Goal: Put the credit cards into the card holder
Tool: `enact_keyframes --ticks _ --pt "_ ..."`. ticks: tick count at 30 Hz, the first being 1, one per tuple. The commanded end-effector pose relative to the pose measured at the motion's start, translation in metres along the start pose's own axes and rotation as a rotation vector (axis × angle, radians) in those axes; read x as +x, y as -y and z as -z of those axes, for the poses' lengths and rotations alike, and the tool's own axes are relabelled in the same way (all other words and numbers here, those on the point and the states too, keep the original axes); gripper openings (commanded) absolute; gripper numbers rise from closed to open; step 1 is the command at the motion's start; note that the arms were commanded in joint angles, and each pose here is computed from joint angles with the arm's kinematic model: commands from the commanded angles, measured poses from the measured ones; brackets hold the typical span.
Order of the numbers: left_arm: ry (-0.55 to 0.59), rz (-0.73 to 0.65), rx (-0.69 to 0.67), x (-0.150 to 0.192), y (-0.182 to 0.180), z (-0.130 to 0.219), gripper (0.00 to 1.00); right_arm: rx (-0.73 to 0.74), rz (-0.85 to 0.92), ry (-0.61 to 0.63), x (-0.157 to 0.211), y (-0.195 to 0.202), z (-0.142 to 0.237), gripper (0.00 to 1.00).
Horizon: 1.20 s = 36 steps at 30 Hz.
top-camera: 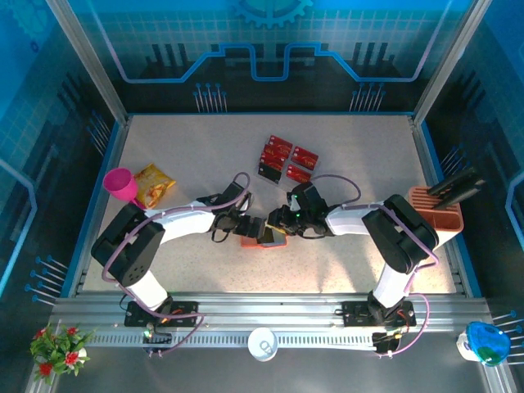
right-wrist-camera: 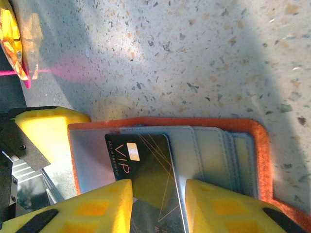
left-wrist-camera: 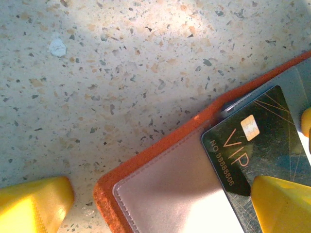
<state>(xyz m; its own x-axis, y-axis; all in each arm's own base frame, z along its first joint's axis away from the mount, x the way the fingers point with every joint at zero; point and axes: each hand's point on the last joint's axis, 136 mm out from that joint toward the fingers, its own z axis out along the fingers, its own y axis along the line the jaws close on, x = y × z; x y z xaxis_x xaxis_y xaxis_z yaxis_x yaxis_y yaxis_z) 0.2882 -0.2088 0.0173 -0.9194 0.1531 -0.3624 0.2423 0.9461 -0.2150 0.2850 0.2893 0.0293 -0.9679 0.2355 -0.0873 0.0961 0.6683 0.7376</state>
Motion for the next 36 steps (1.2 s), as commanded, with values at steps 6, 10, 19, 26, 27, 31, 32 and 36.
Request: enact_keyframes --ticks 6,10,19,26,27,31,32,36 --pt "-0.172 0.053 -0.082 0.045 -0.028 -0.028 0.94 0.164 0.000 -0.036 0.007 0.030 0.000 0.36" --pt "-0.183 0.079 -0.092 0.049 -0.031 -0.030 0.93 0.184 -0.002 -0.052 0.009 0.032 -0.001 0.35" --pt "-0.202 0.096 -0.090 0.054 -0.032 -0.036 0.89 0.120 0.020 -0.090 0.011 0.017 -0.009 0.34" --pt "-0.206 0.096 -0.078 0.054 -0.030 -0.039 0.88 0.085 0.035 -0.121 0.013 0.006 -0.016 0.32" --pt "-0.206 0.094 -0.077 0.055 -0.030 -0.039 0.87 0.081 0.036 -0.119 0.013 0.005 -0.016 0.32" --pt "-0.207 0.094 -0.072 0.055 -0.029 -0.039 0.87 0.066 0.035 -0.128 0.013 0.002 -0.019 0.28" --pt "-0.206 0.093 -0.071 0.055 -0.029 -0.039 0.88 0.059 0.037 -0.128 0.013 0.001 -0.019 0.26" --pt "-0.205 0.093 -0.071 0.055 -0.029 -0.039 0.88 0.032 0.034 -0.135 0.013 -0.003 -0.022 0.20"
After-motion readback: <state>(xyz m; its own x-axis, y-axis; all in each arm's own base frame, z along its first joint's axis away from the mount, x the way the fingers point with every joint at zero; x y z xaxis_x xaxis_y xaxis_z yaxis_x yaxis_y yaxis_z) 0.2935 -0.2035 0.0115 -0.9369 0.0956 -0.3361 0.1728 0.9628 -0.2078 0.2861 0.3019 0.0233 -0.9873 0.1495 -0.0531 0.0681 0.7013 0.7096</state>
